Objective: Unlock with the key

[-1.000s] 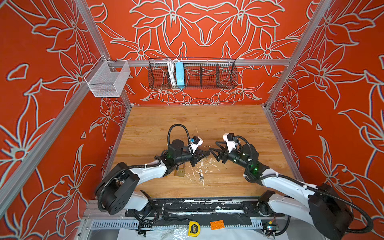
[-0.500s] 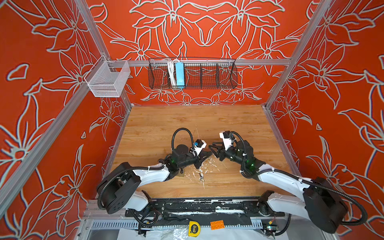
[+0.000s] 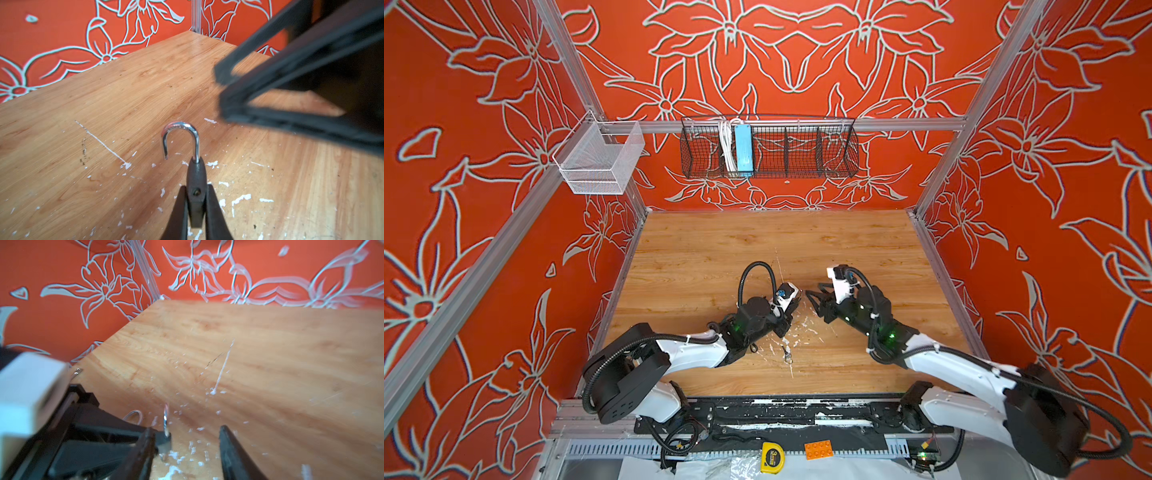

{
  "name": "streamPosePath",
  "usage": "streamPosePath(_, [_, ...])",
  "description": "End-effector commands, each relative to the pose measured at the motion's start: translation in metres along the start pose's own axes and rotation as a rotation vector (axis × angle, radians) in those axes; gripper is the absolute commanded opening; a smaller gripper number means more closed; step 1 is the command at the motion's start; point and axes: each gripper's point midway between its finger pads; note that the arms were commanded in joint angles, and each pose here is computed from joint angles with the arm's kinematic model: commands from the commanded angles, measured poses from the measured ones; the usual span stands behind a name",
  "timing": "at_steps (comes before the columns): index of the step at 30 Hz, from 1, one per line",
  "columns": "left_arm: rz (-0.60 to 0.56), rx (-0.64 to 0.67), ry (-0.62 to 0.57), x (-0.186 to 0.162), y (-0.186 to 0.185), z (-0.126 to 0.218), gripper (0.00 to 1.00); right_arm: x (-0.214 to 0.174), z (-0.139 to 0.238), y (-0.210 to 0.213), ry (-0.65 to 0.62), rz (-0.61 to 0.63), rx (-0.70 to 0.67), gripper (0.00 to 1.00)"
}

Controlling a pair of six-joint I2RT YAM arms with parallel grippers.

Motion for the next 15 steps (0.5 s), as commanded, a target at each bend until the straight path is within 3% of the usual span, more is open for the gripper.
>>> streamPosePath(1, [-0.025,-0.028,-0.061,0.03,0.001,0.012,0.0,0.015,0.02,-0.025,-0.113,0.011,-0.128,0.72])
streamPosePath(4, [0.025,-0.293,-0.015,0.033,-0.016,0.036,0.0,0.015,0.022,-0.033,-0.109,-0.003,-0.14,0.76])
streamPosePath(6, [0.03,-0.504,-0.046,0.039,-0.035,0.059,0.0,0.014,0.018,-0.03,-0.105,-0.004,-0.106,0.77])
streamPosePath(8, [0.013,-0.625,-0.082,0.044,-0.05,0.075,0.0,0.015,0.014,-0.017,-0.122,-0.007,-0.013,0.8])
streamPosePath(11, [-0.015,-0.762,-0.06,0.045,-0.067,0.088,0.0,0.015,0.013,0.015,-0.132,0.03,0.192,0.81])
streamPosePath(15, [-0.013,-0.805,-0.059,0.046,-0.071,0.092,0.0,0.013,0.012,0.025,-0.134,0.051,0.256,0.79])
Point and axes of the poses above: each gripper's point midway between its finger pads, its own z axis back along the fingers, its own y axis along the line the jaws close on, x = y × z, and after that the axes turned 5 degrees about z, right-handed
